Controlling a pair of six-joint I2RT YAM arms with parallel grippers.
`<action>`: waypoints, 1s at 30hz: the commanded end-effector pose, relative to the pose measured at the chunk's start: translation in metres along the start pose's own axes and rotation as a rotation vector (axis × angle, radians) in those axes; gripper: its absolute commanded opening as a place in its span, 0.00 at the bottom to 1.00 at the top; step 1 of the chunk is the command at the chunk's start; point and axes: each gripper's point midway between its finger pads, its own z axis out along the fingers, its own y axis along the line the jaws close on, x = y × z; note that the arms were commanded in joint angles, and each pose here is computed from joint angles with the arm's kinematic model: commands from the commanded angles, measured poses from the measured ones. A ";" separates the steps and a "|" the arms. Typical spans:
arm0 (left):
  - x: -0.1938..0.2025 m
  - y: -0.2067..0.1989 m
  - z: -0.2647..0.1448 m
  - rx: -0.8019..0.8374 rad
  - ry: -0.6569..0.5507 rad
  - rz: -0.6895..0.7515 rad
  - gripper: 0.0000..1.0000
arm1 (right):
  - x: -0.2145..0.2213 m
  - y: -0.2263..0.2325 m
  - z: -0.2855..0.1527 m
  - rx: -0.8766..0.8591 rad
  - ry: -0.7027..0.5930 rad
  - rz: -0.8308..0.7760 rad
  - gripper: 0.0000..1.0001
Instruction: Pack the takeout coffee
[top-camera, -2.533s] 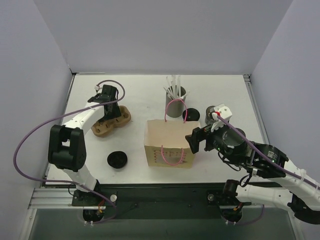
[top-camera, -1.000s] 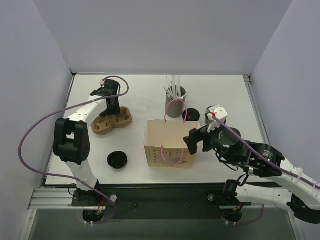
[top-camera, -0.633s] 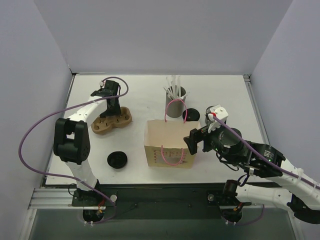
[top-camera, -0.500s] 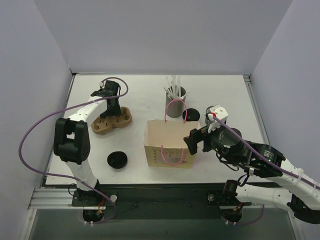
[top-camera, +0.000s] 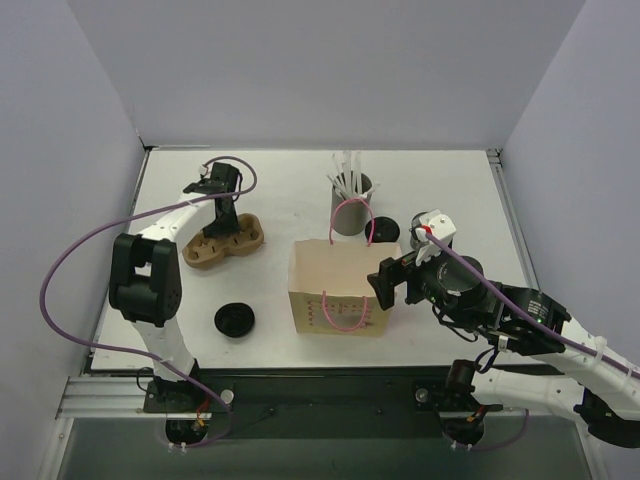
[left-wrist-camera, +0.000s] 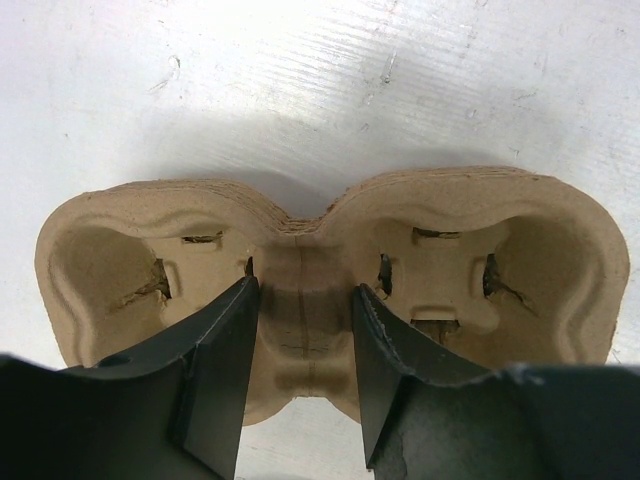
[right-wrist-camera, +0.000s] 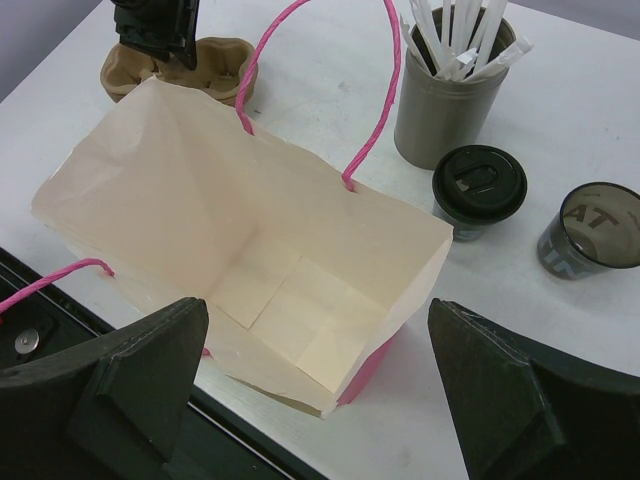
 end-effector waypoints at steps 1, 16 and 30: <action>-0.012 0.000 -0.009 0.012 -0.021 0.009 0.43 | -0.001 -0.001 0.003 0.011 -0.011 0.001 0.98; -0.031 0.004 -0.038 0.023 -0.032 0.029 0.40 | -0.004 -0.002 0.003 0.013 -0.017 -0.003 0.98; -0.068 -0.011 -0.180 0.358 -0.186 -0.027 0.34 | -0.017 -0.022 -0.004 0.141 -0.072 0.148 0.94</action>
